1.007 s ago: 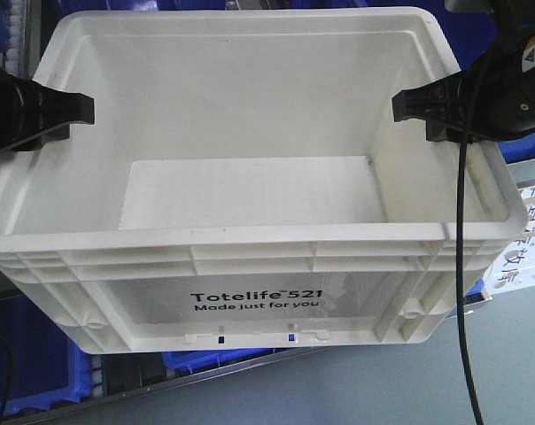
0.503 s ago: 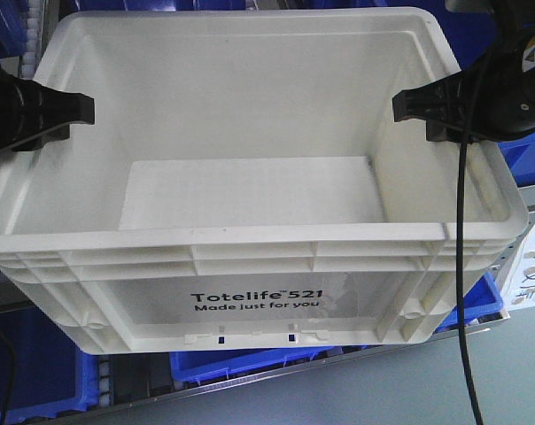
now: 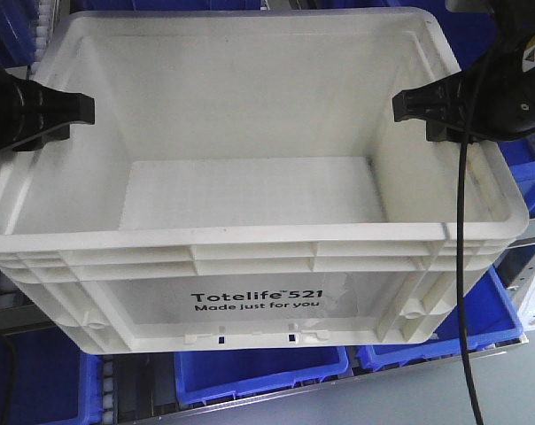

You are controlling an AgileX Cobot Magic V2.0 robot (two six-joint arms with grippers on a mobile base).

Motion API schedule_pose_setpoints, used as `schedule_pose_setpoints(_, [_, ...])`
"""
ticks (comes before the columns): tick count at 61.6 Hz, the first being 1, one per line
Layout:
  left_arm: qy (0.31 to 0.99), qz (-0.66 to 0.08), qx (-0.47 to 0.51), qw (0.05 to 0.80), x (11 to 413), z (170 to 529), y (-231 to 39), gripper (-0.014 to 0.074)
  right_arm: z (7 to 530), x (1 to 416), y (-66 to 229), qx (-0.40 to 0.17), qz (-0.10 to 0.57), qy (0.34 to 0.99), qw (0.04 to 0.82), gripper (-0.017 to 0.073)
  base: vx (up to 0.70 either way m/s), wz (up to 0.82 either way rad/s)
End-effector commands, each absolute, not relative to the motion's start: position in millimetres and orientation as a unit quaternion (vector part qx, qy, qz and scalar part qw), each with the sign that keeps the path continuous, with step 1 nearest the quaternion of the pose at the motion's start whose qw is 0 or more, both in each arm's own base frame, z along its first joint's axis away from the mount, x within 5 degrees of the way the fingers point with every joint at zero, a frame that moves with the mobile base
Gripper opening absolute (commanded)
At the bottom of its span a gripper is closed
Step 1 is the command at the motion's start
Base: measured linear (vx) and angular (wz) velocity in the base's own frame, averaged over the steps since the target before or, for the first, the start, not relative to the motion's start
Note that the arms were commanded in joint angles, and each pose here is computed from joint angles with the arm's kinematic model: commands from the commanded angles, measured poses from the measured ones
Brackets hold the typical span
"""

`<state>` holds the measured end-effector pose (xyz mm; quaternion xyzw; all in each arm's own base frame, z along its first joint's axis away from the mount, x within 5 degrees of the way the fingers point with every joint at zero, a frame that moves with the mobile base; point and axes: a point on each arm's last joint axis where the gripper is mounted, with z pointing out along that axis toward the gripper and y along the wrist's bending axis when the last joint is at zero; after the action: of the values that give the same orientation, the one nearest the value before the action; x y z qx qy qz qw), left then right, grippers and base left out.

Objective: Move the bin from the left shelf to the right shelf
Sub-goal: 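Hold the white tote in both grippers above the roller shelf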

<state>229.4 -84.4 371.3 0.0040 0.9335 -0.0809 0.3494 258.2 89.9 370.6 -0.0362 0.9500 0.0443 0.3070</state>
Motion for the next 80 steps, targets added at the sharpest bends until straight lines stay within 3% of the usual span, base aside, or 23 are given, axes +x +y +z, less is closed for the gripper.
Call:
schedule_pose_setpoints(1, [0.899,-0.092,0.016,0.427,227.7,398.7,-81.6,0.0144,402.1,255.9,85.0,-0.040,0.053,0.915,0.397,-0.0008,0.10,0.08])
schedule_pose_setpoints(80, [0.899,-0.092,0.016,0.427,227.7,398.7,-81.6,0.0144,402.0,255.8,84.9,-0.040,0.053,0.915,0.397,-0.0008,0.05,0.09])
